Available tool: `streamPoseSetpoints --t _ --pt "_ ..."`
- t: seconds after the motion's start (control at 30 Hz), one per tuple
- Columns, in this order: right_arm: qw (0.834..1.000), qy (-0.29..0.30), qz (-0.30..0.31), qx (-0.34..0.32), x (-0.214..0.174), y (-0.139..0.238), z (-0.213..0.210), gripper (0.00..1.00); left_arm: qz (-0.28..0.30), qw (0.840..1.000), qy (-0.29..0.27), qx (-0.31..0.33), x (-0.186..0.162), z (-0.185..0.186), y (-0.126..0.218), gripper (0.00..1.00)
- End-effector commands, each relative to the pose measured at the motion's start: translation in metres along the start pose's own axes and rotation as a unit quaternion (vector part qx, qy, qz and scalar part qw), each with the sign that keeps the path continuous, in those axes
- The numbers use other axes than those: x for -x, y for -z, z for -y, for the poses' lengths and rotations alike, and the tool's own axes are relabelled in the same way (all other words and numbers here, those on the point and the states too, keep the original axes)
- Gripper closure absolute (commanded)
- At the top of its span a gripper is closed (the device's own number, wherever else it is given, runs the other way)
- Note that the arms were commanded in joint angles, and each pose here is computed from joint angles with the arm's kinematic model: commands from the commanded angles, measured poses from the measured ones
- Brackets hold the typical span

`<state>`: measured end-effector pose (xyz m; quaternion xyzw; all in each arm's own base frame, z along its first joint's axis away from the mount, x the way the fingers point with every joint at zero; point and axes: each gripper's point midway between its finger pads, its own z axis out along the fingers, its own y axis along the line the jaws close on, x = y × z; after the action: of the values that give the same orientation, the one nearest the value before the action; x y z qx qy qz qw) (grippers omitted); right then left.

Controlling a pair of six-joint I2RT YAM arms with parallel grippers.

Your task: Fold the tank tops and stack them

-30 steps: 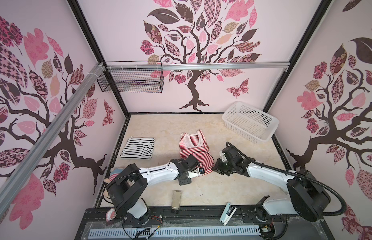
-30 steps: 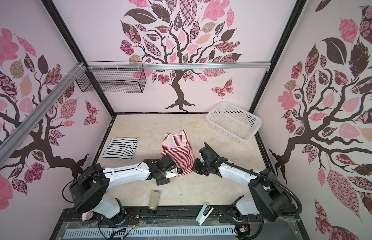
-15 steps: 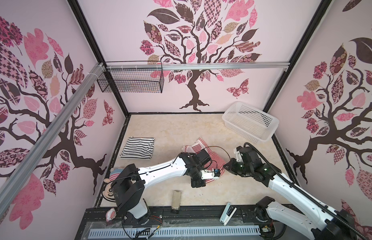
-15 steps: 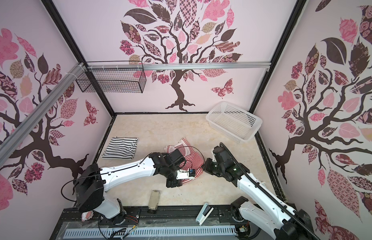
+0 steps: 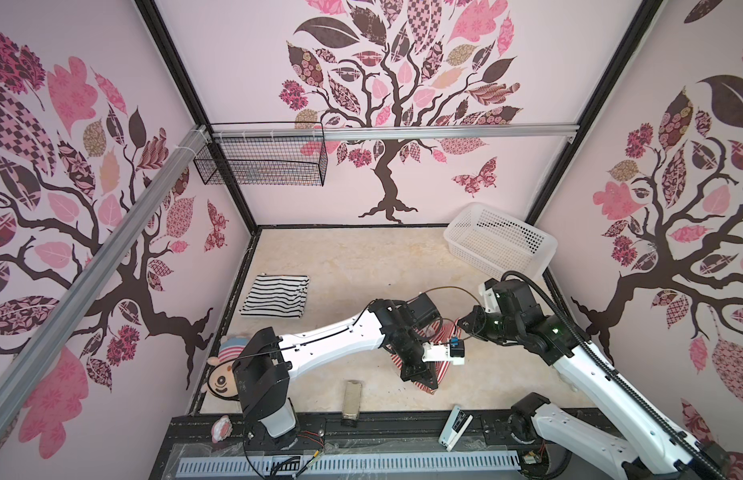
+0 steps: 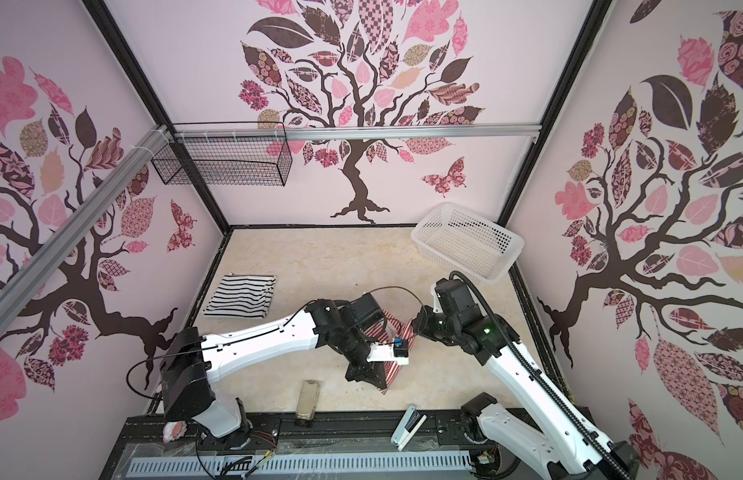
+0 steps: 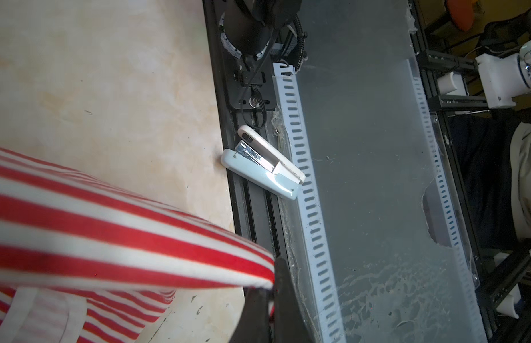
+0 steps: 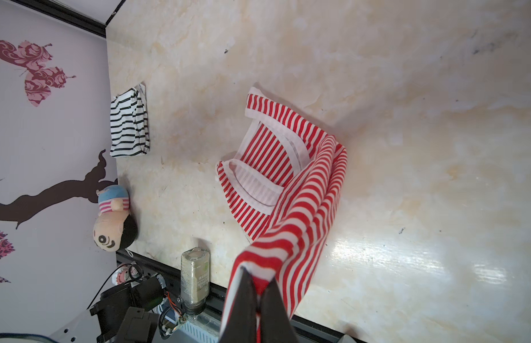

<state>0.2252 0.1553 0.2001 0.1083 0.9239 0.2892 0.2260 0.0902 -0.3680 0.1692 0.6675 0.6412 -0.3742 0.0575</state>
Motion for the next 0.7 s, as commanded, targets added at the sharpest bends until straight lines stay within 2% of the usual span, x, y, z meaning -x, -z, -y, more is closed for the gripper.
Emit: streamPoseSetpoints --t 0.0,0.3,0.5,0.67 --pt "1.000 0.021 0.016 0.012 0.022 -0.008 -0.017 0.98 0.032 0.999 0.043 0.005 -0.010 -0.020 0.022 1.00" --pt "0.998 0.037 -0.039 0.032 0.048 -0.083 -0.044 0.98 0.063 0.987 0.142 0.048 -0.070 -0.095 0.057 1.00" --pt "0.996 0.039 -0.067 0.052 0.070 -0.131 -0.067 0.99 0.081 0.977 0.183 0.076 -0.101 -0.138 0.073 1.00" --pt "0.994 0.038 -0.089 0.046 0.082 -0.178 -0.070 0.98 0.087 0.967 0.220 0.094 -0.127 -0.176 0.082 1.00"
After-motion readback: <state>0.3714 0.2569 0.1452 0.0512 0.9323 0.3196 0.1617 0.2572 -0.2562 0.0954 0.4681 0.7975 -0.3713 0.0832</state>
